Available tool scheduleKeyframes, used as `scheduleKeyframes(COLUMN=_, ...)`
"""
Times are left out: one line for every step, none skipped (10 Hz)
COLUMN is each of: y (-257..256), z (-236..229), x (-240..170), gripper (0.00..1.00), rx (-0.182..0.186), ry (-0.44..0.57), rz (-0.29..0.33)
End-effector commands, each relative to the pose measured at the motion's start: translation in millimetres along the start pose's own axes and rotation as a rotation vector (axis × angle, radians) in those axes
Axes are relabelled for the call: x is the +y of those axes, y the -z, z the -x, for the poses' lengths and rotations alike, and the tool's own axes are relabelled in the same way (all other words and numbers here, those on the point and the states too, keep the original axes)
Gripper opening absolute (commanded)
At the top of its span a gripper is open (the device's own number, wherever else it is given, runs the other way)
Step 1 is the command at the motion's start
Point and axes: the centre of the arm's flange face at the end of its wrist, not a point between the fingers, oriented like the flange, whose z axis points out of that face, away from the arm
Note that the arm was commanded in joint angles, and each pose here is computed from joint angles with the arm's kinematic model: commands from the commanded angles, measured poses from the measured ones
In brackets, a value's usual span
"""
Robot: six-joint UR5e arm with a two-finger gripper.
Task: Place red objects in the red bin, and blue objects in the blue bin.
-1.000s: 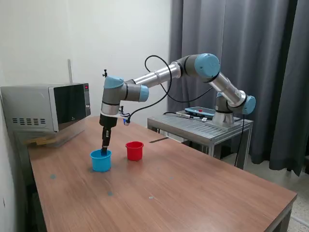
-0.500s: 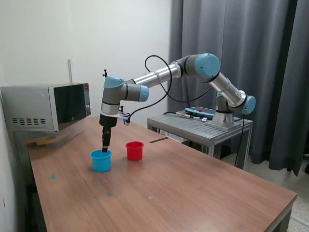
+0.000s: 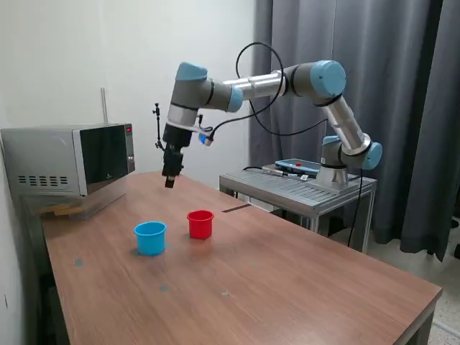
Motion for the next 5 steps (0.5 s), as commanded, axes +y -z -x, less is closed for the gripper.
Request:
scheduleKeyframes(y=110, z=-11, x=-67, gripper=1.0, rx=0.006, ry=0.163, rz=-0.064)
scheduleKeyframes(y=144, z=-26, x=-104, gripper=1.0, rx=0.017, ry=0.234, rz=-0.059)
scheduleKeyframes(y=178, z=-32, x=-138, gripper=1.0, rx=0.029, ry=0.291, rz=-0.044)
scheduleKeyframes(y=199, z=-22, x=-166, gripper=1.0, rx=0.023, ry=0.317, rz=-0.077)
scheduleKeyframes(y=216, z=-10, x=-192, gripper=1.0, rx=0.018, ry=0.322, rz=-0.126)
